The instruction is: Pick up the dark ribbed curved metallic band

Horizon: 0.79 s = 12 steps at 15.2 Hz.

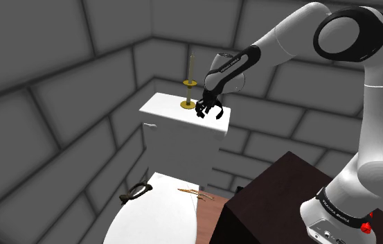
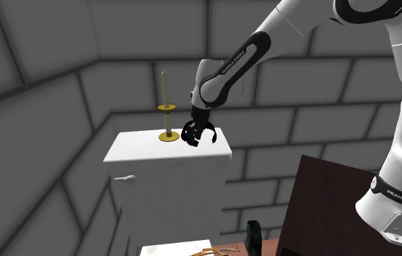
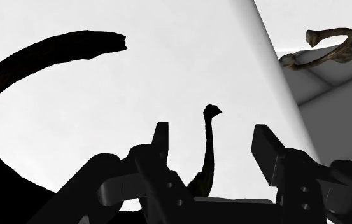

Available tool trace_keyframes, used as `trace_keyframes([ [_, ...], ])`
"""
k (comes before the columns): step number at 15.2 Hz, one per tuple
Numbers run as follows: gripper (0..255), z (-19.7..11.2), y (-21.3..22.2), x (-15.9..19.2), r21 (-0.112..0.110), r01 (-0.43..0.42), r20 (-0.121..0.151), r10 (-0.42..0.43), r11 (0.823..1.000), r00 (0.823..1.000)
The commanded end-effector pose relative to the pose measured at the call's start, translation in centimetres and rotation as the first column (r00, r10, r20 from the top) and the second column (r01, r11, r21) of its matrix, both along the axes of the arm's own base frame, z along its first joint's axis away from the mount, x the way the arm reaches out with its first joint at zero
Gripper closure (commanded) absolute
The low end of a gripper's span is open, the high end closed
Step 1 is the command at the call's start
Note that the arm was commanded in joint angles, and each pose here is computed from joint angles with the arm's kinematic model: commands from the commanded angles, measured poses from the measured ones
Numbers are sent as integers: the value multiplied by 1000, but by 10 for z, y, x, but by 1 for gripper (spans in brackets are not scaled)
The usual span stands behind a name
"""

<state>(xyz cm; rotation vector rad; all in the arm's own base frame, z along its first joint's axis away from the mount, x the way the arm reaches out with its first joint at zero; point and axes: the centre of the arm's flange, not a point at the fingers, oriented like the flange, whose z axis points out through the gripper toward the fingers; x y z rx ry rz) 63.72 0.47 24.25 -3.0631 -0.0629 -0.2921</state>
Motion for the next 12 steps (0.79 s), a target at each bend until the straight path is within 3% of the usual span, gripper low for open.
trace_keyframes([
  [1,255,-1,0,0,0,0,0,0,1000,1000],
  [9,255,-1,0,0,0,0,0,0,1000,1000],
  [12,255,14,0,0,0,0,0,0,1000,1000],
])
